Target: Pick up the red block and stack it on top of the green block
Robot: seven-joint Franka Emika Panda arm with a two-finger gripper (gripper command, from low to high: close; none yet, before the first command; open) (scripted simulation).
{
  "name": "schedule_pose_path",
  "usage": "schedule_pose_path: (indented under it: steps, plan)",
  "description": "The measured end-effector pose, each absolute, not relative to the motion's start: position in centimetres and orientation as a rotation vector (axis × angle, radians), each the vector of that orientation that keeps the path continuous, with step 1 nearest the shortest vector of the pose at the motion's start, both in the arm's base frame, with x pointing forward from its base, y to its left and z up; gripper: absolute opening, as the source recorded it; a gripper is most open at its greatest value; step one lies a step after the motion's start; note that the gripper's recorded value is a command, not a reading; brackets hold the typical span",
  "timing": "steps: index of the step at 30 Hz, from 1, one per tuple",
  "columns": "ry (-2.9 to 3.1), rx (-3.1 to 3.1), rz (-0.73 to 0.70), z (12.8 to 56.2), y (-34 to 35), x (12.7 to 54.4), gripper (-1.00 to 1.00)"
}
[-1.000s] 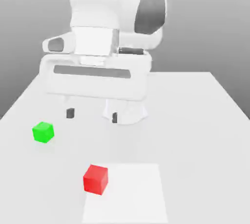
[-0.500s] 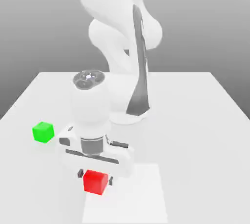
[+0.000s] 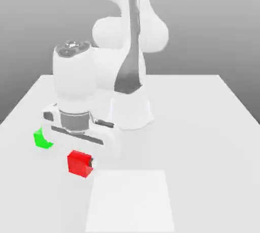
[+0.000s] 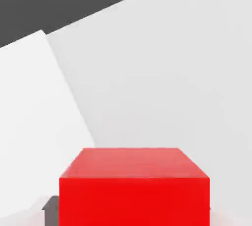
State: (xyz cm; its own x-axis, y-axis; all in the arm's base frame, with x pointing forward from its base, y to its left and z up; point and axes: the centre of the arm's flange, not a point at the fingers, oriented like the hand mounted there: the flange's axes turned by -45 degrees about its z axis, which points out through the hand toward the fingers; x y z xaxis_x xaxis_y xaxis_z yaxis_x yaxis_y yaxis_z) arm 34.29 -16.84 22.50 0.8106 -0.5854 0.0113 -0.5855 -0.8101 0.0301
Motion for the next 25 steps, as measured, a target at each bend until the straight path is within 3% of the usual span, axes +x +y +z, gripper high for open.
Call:
schedule_pose_path:
  steps: [13,21,22,25]
  plan:
    - [-2.081,2.348,0.002,24.5,-28.6,16.2,-1.00]
    - [-2.137,2.313,0.005,19.2,-28.9,15.4,-1.00]
    - [-2.139,2.307,0.003,18.4,-28.8,15.3,1.00]
    - [-2.126,2.319,0.003,18.4,-28.7,15.6,1.00]
